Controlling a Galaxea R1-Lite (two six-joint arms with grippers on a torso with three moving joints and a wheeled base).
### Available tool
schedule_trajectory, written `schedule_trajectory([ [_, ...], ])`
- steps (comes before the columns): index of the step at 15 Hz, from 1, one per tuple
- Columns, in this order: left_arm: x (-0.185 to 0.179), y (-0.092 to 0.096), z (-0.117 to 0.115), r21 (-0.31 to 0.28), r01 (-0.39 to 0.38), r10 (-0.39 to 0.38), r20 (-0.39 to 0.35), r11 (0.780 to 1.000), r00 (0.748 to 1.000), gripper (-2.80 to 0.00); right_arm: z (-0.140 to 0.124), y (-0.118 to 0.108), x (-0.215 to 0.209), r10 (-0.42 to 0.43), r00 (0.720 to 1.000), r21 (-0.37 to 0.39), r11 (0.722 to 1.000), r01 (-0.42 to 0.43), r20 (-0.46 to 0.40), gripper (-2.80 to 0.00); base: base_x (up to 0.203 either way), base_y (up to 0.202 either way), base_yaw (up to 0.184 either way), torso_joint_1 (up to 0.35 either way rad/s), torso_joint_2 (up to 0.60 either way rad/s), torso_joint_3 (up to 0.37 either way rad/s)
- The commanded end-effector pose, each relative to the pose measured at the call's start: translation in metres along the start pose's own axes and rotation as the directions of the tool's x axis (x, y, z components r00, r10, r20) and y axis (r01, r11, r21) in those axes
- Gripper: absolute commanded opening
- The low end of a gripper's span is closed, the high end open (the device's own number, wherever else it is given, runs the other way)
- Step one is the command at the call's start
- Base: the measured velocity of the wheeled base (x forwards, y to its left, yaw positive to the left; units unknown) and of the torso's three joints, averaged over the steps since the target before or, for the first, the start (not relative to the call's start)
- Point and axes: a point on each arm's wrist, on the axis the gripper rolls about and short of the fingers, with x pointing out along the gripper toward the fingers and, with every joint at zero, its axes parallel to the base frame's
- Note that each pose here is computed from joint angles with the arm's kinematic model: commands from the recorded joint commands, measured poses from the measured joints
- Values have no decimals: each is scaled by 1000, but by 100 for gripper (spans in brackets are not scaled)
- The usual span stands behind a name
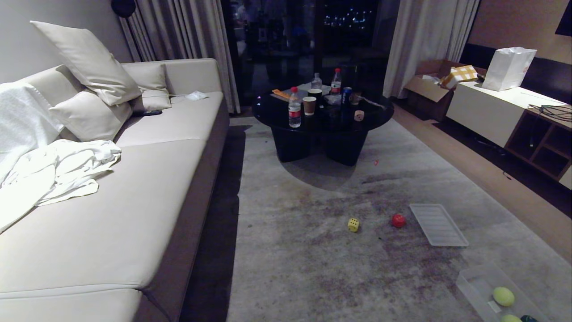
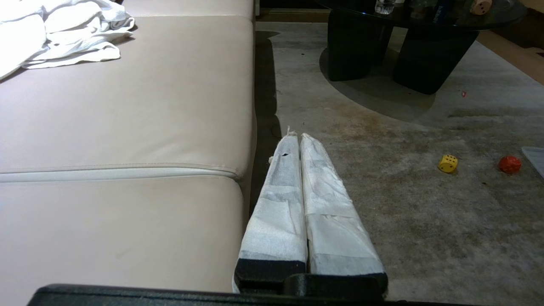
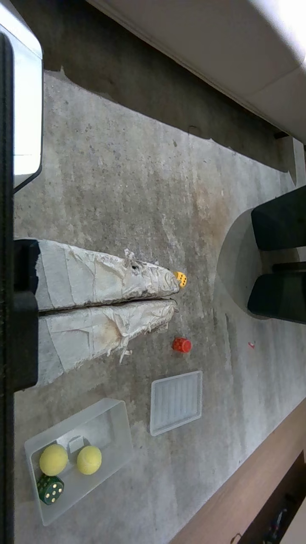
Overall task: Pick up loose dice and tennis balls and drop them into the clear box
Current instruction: Find toys out of the box
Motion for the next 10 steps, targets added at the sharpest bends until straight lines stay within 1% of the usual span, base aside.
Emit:
schedule_trajectory([
  [1, 0, 0, 0, 0, -1, 1, -3, 1000, 1000, -280, 0, 0, 0, 0, 1000, 1, 1000, 0, -2, -280, 0, 0, 0, 0, 0, 0],
  [3, 0, 0, 0, 0, -1, 1, -3, 1000, 1000, -280, 0, 0, 0, 1, 1000, 2, 1000, -1, -1, -280, 0, 0, 0, 0, 0, 0],
  [5, 0, 0, 0, 12, 6, -6, -3, 1000, 1000, -280, 0, 0, 0, 0, 1000, 2, 1000, 0, -1, -280, 0, 0, 0, 0, 0, 0],
  [6, 0, 0, 0, 1, 1, -1, -3, 1000, 1000, -280, 0, 0, 0, 0, 1000, 2, 1000, 0, -1, -280, 0, 0, 0, 0, 0, 0],
  [10, 0, 0, 0, 10, 6, -6, -3, 1000, 1000, -280, 0, 0, 0, 1, 1000, 1, 1000, -1, -2, -280, 0, 0, 0, 0, 0, 0],
])
